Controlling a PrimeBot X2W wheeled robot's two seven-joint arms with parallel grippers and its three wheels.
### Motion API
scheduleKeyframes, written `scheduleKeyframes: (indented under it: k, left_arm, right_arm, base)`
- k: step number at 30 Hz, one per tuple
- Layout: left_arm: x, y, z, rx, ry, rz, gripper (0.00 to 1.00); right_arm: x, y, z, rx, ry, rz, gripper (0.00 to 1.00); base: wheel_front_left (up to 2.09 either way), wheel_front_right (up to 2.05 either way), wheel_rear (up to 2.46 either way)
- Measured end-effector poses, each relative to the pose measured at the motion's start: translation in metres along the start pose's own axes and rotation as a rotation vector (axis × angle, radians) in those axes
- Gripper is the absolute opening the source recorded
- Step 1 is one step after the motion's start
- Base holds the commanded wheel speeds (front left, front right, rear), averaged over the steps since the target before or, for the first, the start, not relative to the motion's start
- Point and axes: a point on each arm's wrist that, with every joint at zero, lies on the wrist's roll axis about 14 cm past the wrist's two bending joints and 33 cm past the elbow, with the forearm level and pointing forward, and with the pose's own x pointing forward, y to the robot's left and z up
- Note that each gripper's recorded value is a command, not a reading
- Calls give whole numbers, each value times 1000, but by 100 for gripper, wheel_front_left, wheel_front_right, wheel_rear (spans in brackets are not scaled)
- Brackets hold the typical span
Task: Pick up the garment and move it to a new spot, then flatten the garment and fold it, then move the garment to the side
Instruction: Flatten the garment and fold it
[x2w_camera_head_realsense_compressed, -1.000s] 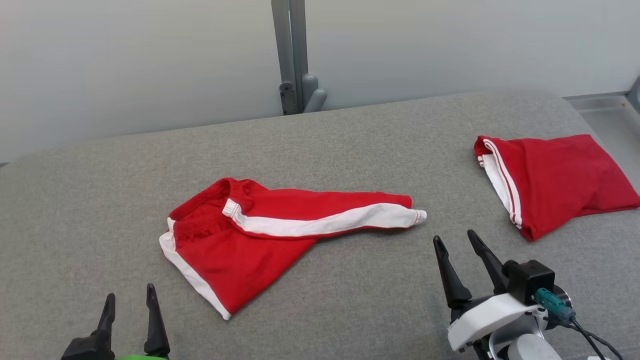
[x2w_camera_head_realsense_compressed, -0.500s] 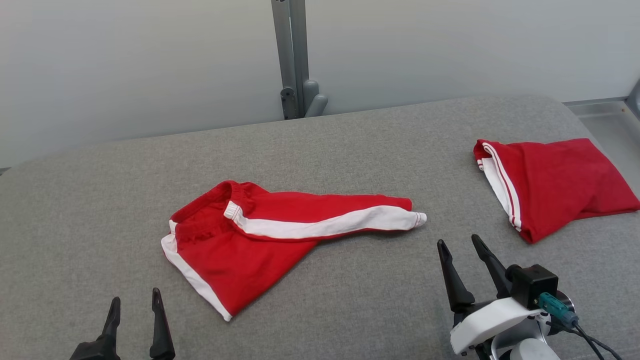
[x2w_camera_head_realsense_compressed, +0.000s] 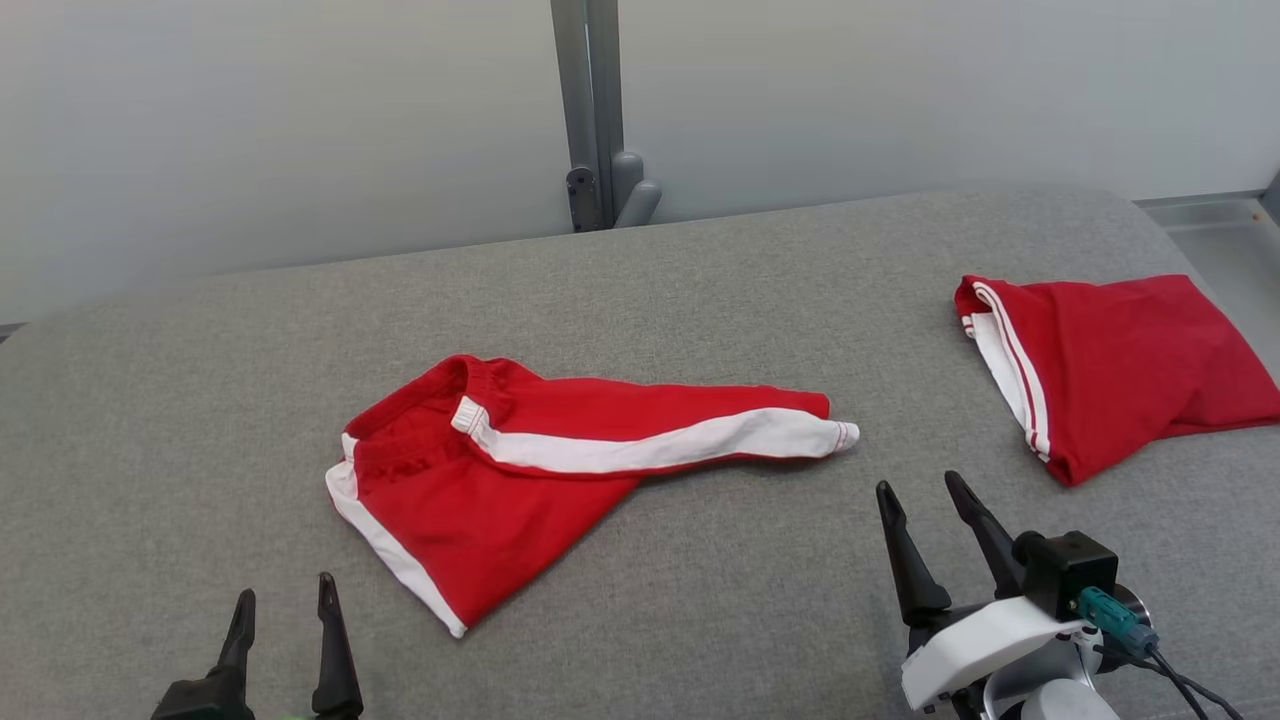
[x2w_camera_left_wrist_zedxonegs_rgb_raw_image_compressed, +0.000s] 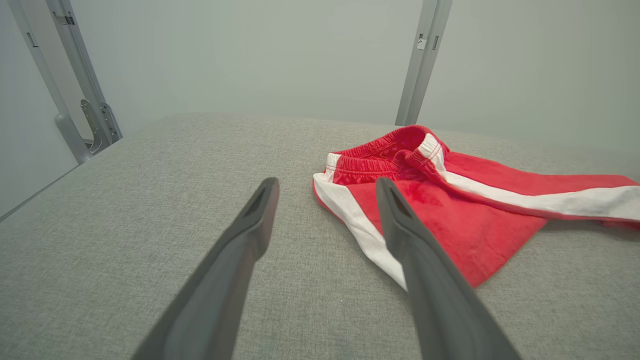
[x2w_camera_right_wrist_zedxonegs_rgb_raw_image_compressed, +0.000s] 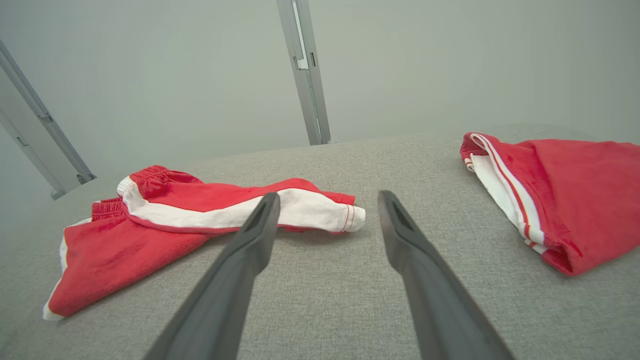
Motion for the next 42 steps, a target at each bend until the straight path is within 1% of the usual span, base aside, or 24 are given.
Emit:
scheduleKeyframes:
  k: [12, 25, 30, 34, 42]
  left_arm:
    - [8, -14, -7, -3, 22, -40, 100]
    - [29, -35, -20, -9, 62, -103, 100]
    - [46, -51, -15, -11, 45, -155, 100]
    - [68, -64, -11, -6, 29, -193, 100]
    - [98, -79, -33, -8, 86, -256, 100]
  right_arm:
    - [3, 0, -11, 6, 32, 0, 100]
    - [18, 0, -28, 14, 83, 11, 100]
    - [28, -5, -34, 13, 101, 7, 100]
    - [44, -8, -38, 12, 105, 11, 100]
    - [63, -16, -50, 28, 129, -6, 100]
  base:
    - [0, 0, 0]
    - [0, 0, 0]
    - [0, 0, 0]
    - [0, 0, 0]
    - [0, 0, 0]
